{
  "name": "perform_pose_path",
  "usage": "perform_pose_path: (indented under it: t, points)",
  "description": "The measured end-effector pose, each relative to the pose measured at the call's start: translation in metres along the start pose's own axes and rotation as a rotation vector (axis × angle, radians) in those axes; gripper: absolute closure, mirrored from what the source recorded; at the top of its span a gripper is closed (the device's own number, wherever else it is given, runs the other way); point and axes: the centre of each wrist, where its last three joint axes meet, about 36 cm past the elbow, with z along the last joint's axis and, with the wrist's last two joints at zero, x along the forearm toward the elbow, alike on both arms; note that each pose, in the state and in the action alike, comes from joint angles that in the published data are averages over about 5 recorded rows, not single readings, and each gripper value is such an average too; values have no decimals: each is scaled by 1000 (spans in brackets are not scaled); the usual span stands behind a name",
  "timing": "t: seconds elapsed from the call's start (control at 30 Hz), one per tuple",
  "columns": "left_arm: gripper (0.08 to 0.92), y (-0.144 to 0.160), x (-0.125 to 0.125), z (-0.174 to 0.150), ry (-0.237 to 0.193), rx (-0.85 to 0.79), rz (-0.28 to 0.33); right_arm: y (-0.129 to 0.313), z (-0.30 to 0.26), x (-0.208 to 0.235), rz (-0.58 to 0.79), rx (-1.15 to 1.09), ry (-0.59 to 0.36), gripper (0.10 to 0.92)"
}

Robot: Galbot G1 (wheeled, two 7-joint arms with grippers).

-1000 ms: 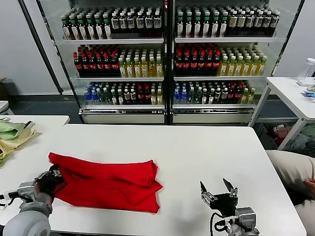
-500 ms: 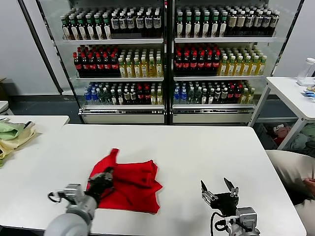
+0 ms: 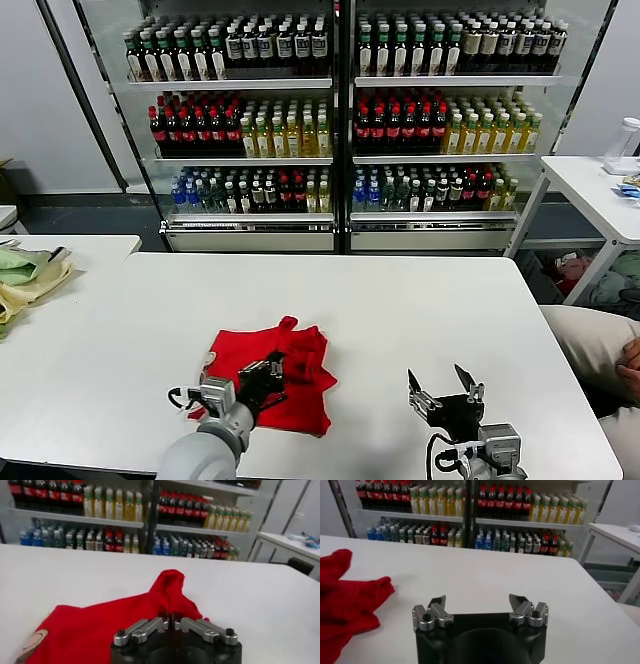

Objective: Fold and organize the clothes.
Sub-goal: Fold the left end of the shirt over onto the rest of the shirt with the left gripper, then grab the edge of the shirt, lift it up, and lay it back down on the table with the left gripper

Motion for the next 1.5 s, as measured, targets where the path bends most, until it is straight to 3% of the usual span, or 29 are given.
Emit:
perform_pose_path:
  t: [0.23, 0.43, 0.53, 0.63, 0.83, 1.1, 1.27, 1.5]
  points:
    - [672, -12, -6, -10, -43, 37, 58, 2, 0, -1, -6, 1, 0, 200]
    - [499, -15, 5, -22, -120, 84, 122, 2, 0, -3, -10, 5, -3, 200]
    - [412, -7, 13, -25, -159, 84, 114, 2, -1, -3, -14, 6, -5, 200]
    - [326, 10, 17, -22, -170, 55, 57, 3, -1, -4, -19, 7, -7, 200]
    - [191, 49, 16, 0, -114, -4, -105, 2, -1, -4, -20, 11, -9, 200]
    - [177, 91, 12, 20, -40, -22, -248, 2, -3, -2, -18, 11, -14, 200]
    - [177, 107, 12, 28, 4, 11, -267, 2, -4, -3, -19, 9, -17, 200]
    - [177, 113, 9, 33, 44, 69, -223, 3, -4, -2, -21, 8, -17, 200]
